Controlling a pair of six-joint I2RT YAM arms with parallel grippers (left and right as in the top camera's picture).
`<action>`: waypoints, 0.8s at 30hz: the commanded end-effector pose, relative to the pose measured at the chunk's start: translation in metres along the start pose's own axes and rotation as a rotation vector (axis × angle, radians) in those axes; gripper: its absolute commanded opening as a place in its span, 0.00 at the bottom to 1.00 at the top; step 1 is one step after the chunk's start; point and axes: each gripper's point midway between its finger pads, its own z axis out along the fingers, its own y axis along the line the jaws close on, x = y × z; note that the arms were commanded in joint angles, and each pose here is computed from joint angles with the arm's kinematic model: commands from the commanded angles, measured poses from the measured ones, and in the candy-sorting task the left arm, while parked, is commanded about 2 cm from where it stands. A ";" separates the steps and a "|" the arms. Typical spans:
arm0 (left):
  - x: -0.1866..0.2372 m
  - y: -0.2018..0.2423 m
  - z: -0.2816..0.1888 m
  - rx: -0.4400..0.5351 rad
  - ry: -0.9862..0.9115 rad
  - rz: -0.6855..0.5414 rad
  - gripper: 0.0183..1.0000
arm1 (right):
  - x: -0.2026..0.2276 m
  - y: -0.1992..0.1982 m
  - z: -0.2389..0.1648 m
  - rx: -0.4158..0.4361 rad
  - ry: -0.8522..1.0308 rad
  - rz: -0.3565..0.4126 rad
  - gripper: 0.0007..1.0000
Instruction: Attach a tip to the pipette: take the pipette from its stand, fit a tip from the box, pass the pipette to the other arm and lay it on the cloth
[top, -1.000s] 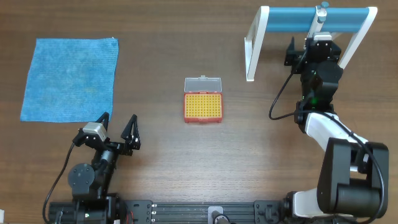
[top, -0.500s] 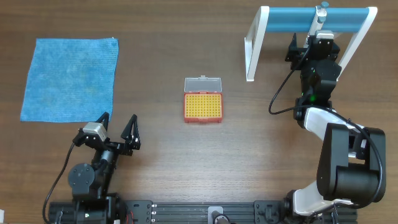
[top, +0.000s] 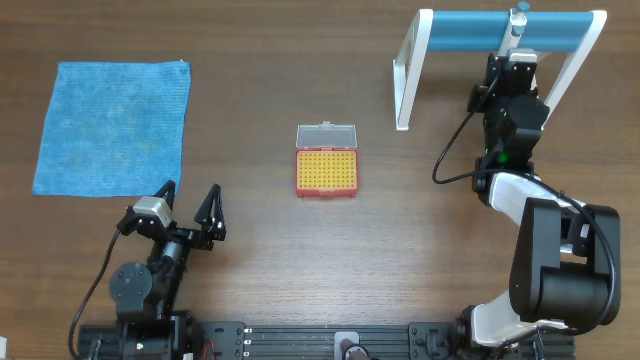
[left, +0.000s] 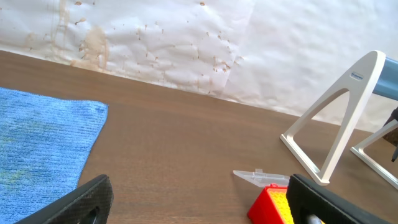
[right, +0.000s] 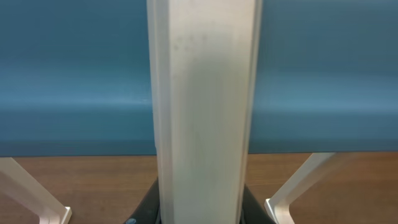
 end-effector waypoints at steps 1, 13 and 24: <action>0.001 0.002 0.000 -0.010 0.001 -0.009 0.90 | -0.011 0.000 0.004 -0.006 -0.030 0.003 0.08; 0.001 0.002 0.000 -0.010 0.001 -0.009 0.90 | -0.064 -0.002 -0.016 -0.003 -0.128 -0.001 0.08; 0.001 0.002 0.000 -0.010 0.001 -0.009 0.90 | -0.065 0.033 -0.065 -0.096 -0.175 -0.005 0.08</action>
